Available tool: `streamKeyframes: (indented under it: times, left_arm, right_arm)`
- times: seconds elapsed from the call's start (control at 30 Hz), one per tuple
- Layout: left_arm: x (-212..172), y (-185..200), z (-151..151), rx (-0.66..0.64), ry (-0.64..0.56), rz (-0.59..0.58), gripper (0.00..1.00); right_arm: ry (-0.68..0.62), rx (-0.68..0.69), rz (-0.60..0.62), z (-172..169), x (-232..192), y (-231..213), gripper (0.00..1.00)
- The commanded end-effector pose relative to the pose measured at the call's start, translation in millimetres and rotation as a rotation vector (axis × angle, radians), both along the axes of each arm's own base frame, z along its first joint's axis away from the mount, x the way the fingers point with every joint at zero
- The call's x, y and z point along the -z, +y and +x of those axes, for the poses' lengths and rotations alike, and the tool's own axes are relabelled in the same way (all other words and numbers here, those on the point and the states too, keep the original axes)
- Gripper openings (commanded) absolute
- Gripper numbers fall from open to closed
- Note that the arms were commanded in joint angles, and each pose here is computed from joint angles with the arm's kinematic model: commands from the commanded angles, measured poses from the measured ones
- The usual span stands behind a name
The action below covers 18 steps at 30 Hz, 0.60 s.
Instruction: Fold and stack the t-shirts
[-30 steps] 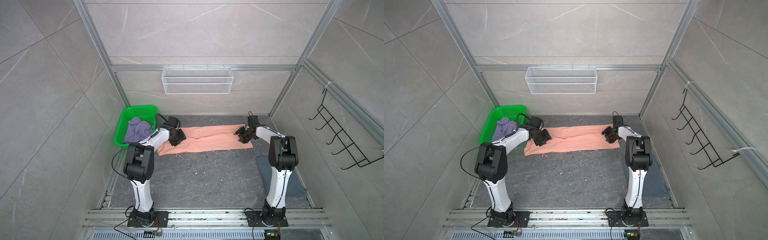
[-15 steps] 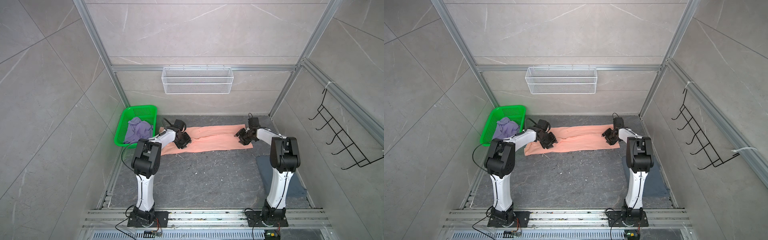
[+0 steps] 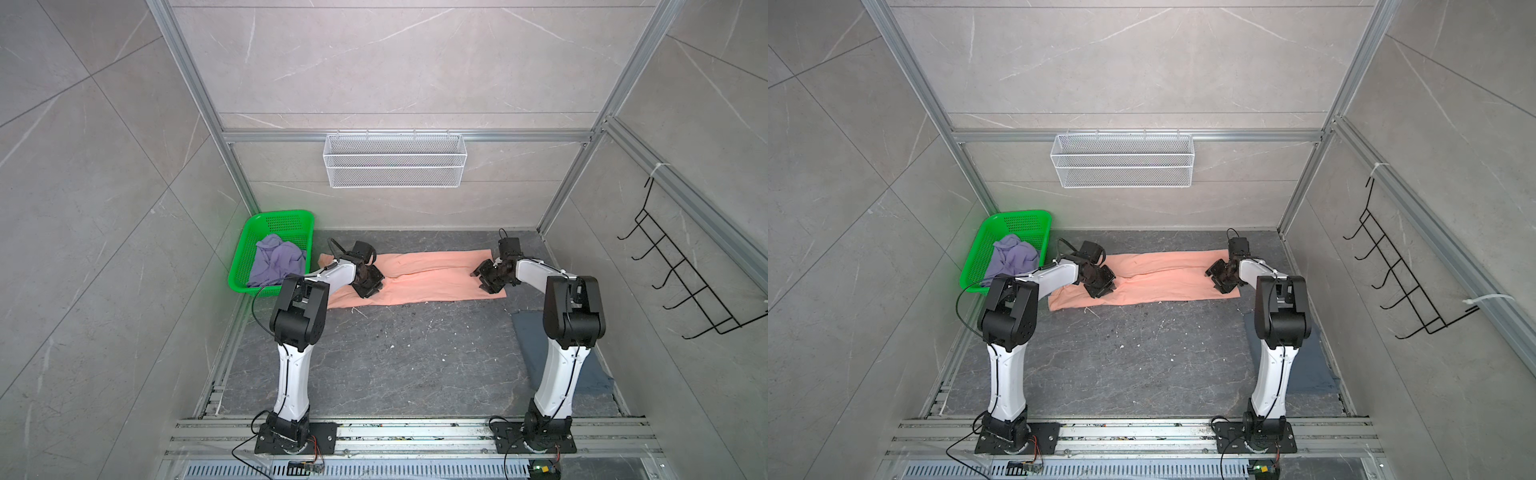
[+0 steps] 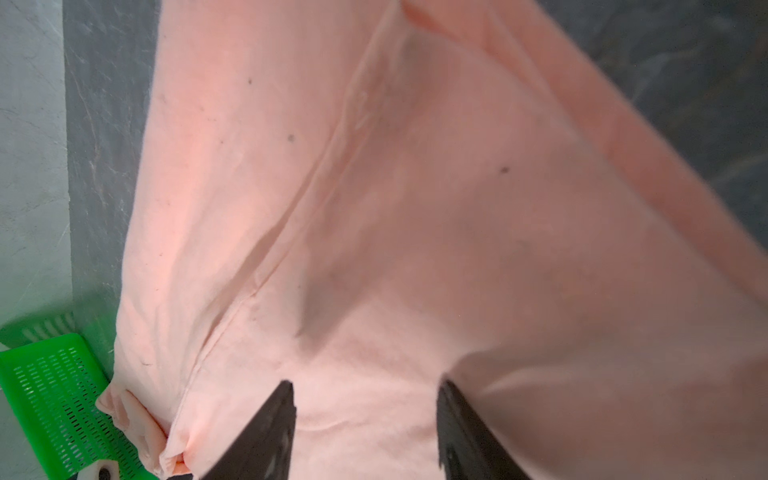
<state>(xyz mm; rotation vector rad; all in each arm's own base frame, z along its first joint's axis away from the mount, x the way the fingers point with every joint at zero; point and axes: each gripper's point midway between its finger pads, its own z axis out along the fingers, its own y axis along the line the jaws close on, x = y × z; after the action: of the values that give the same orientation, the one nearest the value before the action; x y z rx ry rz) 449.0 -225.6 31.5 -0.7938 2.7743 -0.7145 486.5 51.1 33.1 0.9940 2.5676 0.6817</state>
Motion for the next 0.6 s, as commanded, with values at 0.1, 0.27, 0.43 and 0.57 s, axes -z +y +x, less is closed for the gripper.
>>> streamKeyframes:
  times: [0.1,0.27,0.43,0.57]
  left_arm:
    - [-21,-5,20,-0.015,-0.083,-0.010,0.00]
    - [-50,-12,30,-0.013,-0.172,-0.042,0.00]
    - [-68,-22,51,-0.012,-0.255,-0.085,0.00]
    - [-64,-36,68,0.001,-0.272,-0.123,0.00]
  right_arm:
    - [0.074,0.002,-0.029,-21,10,-9,0.57]
    - [0.080,0.003,-0.027,-22,11,-10,0.57]
    - [0.090,0.005,-0.025,-26,13,-11,0.57]
    - [0.093,0.003,-0.027,-27,14,-11,0.57]
